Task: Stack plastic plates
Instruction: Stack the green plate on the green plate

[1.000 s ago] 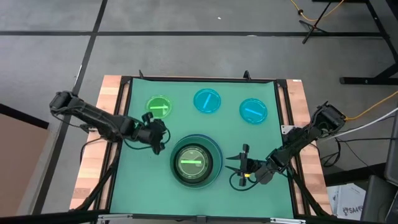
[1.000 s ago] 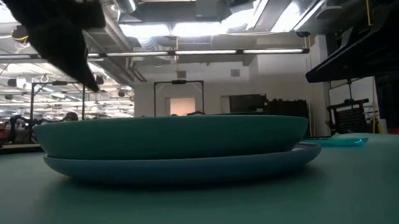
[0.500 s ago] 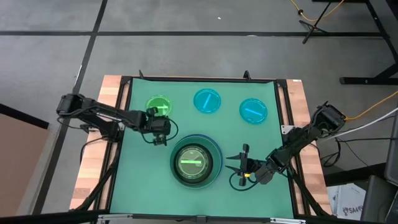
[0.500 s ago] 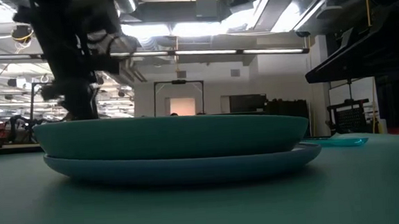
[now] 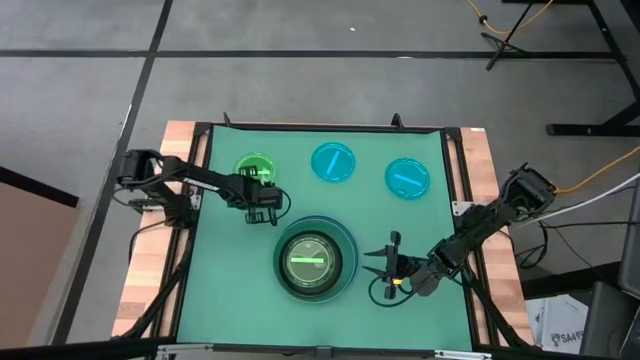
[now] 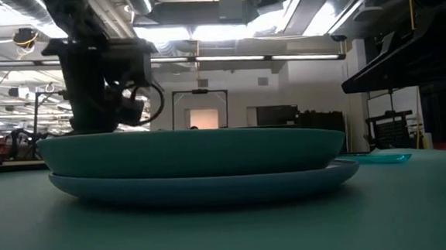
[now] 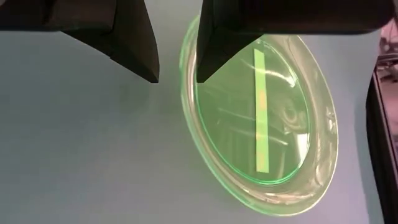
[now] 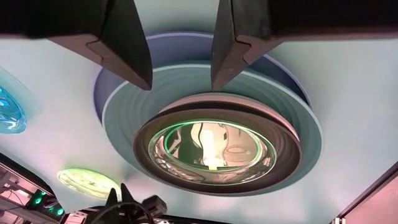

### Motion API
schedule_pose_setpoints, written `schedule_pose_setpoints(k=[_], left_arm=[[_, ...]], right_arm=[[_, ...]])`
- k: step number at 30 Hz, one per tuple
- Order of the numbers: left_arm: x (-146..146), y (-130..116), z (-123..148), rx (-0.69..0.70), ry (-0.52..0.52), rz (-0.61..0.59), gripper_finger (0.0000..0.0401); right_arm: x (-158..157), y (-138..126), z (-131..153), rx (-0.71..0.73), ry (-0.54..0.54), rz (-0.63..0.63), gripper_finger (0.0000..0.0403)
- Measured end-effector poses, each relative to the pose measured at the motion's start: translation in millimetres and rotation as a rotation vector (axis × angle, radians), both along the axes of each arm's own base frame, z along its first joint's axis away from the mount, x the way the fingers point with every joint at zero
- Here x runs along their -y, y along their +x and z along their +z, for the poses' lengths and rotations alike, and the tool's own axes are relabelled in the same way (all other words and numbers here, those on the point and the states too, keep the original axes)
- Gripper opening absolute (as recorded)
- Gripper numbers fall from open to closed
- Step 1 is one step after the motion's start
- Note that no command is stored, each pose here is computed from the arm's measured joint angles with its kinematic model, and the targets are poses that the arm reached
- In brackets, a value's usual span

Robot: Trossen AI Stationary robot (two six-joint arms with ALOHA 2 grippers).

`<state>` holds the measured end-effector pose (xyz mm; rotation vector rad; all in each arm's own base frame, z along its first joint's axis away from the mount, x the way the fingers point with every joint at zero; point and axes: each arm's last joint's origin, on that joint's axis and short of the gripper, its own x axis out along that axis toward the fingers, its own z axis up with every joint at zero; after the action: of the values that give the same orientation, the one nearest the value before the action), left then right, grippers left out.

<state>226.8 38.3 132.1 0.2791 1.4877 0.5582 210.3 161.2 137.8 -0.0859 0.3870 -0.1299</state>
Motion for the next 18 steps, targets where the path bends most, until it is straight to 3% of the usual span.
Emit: schedule_pose_setpoints(k=[7,18], left_arm=[[-11,1,-3,-0.001,0.036,0.044,0.0101],[-25,-8,-13,0.016,0.007,0.072,0.0078]], right_arm=[[0,0,0,0.0,0.0,0.0,0.0156],[0,0,0,0.0,0.0,0.0,0.0156]])
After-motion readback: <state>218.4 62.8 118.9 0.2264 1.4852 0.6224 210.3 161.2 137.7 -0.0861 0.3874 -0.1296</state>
